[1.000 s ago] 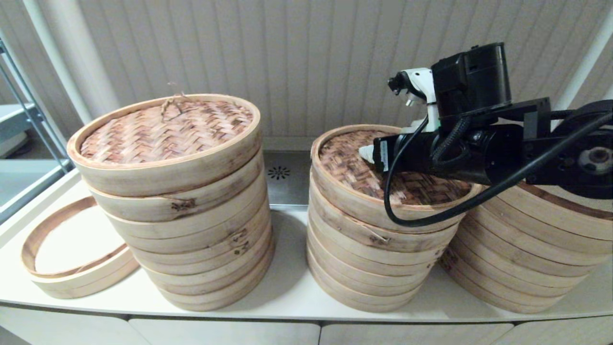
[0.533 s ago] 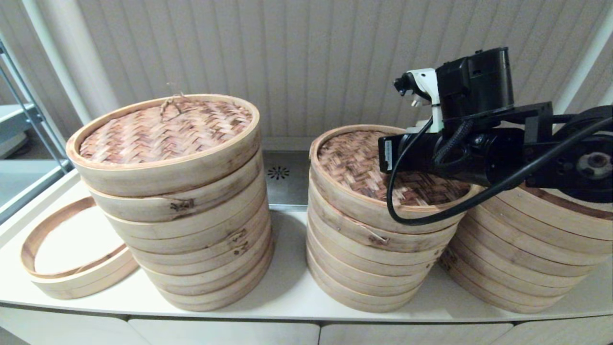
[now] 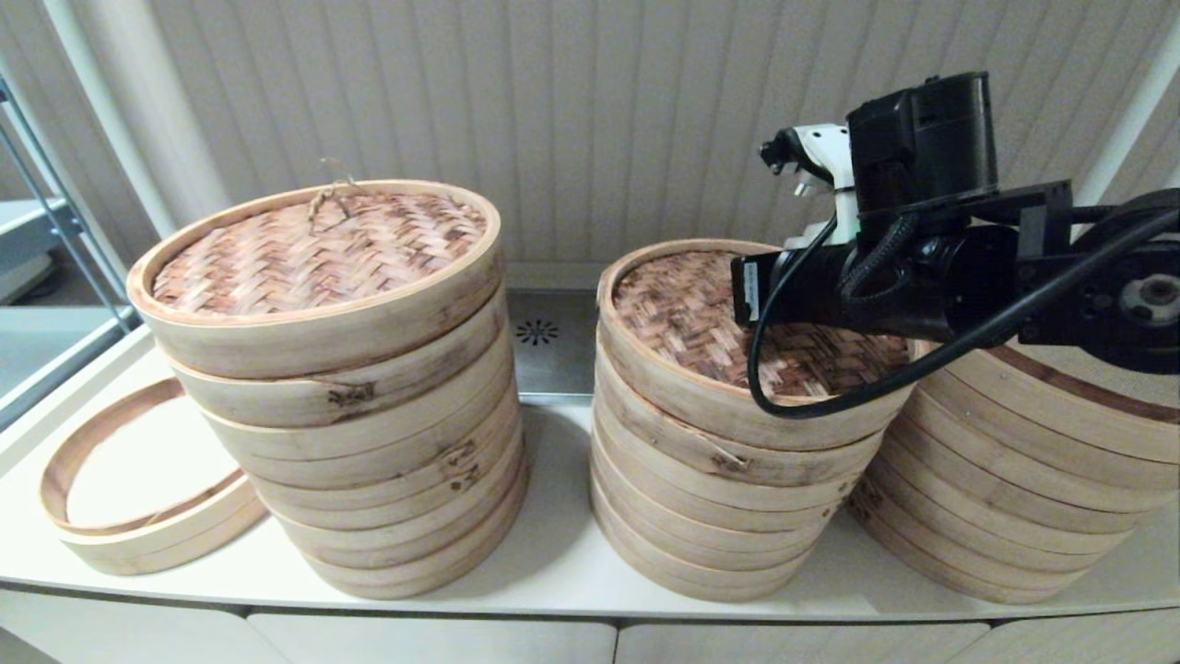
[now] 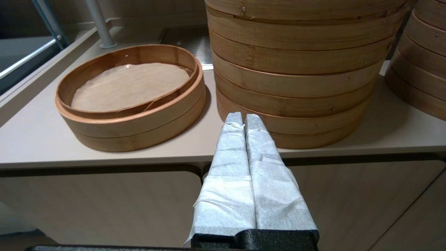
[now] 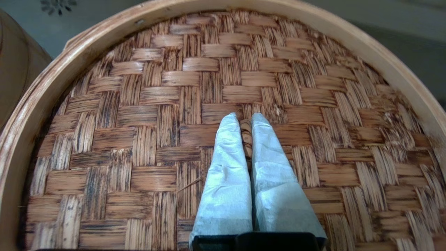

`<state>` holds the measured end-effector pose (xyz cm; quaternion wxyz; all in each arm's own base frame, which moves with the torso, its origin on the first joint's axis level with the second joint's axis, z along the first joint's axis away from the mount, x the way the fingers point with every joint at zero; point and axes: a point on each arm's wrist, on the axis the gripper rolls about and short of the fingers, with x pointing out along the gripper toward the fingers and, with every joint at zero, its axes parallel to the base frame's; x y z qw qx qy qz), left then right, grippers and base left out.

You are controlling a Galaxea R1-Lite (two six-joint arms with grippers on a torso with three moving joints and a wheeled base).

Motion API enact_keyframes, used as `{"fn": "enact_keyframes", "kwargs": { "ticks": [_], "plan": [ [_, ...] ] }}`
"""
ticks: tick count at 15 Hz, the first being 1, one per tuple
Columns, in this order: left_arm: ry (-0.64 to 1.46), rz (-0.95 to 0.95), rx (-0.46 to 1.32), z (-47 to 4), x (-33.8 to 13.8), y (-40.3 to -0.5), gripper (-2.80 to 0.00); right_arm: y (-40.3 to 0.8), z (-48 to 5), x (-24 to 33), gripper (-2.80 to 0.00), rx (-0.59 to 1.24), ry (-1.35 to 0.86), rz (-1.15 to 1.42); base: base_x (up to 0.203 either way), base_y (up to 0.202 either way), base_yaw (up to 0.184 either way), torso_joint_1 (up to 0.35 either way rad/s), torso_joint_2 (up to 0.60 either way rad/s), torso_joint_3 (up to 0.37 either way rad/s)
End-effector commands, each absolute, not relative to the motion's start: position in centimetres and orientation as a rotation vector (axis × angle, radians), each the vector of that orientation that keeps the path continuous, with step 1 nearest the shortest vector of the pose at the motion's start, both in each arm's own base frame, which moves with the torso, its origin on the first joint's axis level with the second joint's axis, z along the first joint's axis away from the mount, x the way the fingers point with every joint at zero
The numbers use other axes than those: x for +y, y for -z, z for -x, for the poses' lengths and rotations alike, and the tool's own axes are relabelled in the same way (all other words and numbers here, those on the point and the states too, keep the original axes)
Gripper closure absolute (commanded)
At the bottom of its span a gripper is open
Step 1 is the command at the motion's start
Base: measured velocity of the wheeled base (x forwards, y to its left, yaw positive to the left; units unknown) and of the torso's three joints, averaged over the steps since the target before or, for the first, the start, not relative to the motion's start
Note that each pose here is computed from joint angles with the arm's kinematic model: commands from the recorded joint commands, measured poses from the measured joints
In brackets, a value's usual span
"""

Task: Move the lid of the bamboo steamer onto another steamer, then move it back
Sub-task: Pick up the steamer, then put the steamer

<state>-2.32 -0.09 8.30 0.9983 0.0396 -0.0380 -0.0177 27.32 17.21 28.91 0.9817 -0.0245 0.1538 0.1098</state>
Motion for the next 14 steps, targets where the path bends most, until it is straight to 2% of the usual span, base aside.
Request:
{"fn": "enact_keyframes", "kwargs": {
  "ticks": [1, 8, 14],
  "plan": [
    [0.037, -0.079, -0.042, 2.0, -0.1, -7.3, 0.0, -30.4, -27.0, 17.0, 0.0, 0.259, -0.218, 0.027, 0.0, 0.0, 0.0, 0.0, 0.0, 0.0],
    [0.037, -0.079, -0.041, 2.0, -0.1, -7.3, 0.0, -33.5, -25.1, 15.4, 0.0, 0.175, -0.205, 0.005, 0.0, 0.0, 0.0, 0.0, 0.0, 0.0],
    [0.037, -0.077, -0.04, 2.0, -0.1, -7.3, 0.0, -35.5, -24.6, 9.5, 0.0, 0.135, -0.029, 0.001, 0.0, 0.0, 0.0, 0.0, 0.0, 0.0]
  ]
}}
